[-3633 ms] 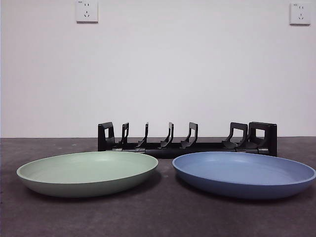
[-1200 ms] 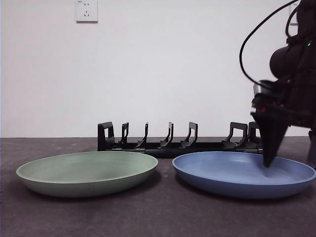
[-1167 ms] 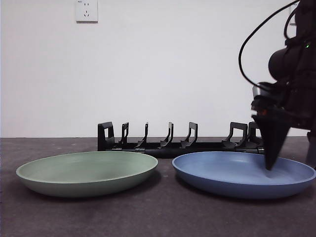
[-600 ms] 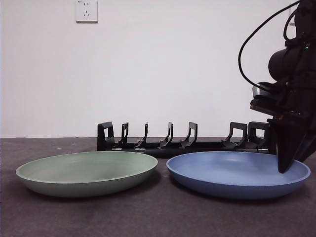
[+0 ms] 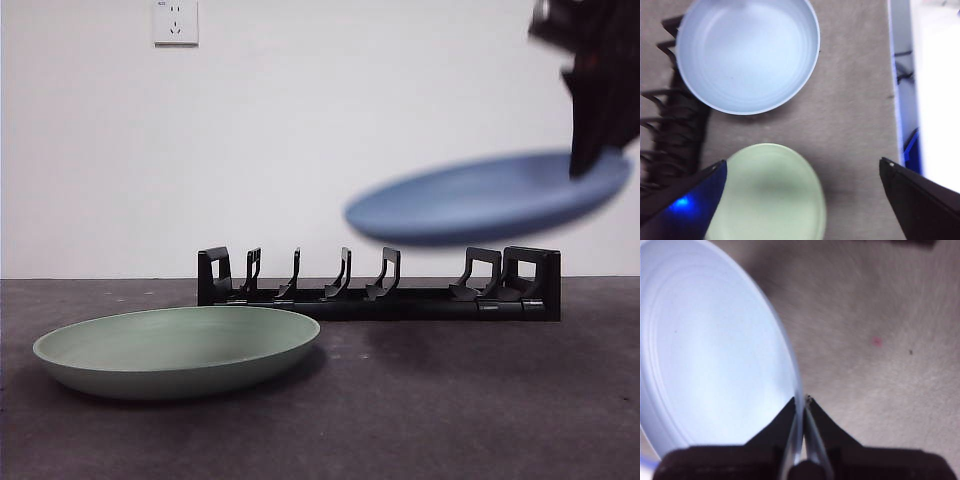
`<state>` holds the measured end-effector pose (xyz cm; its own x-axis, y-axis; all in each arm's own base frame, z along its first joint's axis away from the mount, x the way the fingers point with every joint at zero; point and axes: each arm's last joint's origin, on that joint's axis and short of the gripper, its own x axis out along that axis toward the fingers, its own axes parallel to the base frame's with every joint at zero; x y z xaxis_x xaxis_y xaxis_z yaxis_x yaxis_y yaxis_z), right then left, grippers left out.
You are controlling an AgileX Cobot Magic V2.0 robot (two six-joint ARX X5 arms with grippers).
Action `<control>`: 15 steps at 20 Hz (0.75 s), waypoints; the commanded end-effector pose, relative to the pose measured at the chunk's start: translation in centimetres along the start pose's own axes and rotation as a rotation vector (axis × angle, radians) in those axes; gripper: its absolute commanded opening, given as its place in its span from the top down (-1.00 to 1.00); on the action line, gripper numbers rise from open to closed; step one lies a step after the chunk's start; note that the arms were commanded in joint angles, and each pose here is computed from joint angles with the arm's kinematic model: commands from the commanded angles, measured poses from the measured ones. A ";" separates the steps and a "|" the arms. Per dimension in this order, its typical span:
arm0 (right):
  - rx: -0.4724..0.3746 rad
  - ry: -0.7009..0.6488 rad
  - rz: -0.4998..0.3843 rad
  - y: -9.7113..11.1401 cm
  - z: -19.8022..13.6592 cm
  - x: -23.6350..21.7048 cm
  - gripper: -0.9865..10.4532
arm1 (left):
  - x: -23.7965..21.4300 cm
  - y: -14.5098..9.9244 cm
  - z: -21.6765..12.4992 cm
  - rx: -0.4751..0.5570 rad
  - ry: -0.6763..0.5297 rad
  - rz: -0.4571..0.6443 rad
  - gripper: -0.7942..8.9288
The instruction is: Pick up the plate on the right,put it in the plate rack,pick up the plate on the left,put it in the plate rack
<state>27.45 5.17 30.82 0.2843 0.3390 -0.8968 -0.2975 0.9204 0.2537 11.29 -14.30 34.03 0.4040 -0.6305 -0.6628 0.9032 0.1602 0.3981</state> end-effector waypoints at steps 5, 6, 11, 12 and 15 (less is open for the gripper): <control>-0.030 -0.036 0.175 2.1 -0.3 -4.3 0.86 | 2.0 -0.4 2.5 0.348 0.032 0.180 -0.59; -0.039 -0.032 0.197 2.5 -0.4 -4.6 0.86 | 2.3 -0.5 2.7 0.381 0.040 0.191 -0.59; -0.099 -0.021 0.248 4.7 -1.0 -5.0 0.86 | 4.3 -1.1 3.7 0.488 0.063 0.191 -0.57; -0.106 -0.015 0.253 5.1 -1.1 -5.0 0.86 | 4.5 -1.3 3.9 0.500 0.072 0.198 -0.45; -0.107 -0.013 0.258 5.4 -1.0 -4.9 0.86 | 4.7 -1.6 4.0 0.514 0.073 0.191 0.15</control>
<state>23.59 8.29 35.90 0.1904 0.5530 -0.8111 -0.4583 0.7808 0.4247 11.13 -20.39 32.82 0.5785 -0.5642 -0.5891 0.6416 -0.1312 0.7557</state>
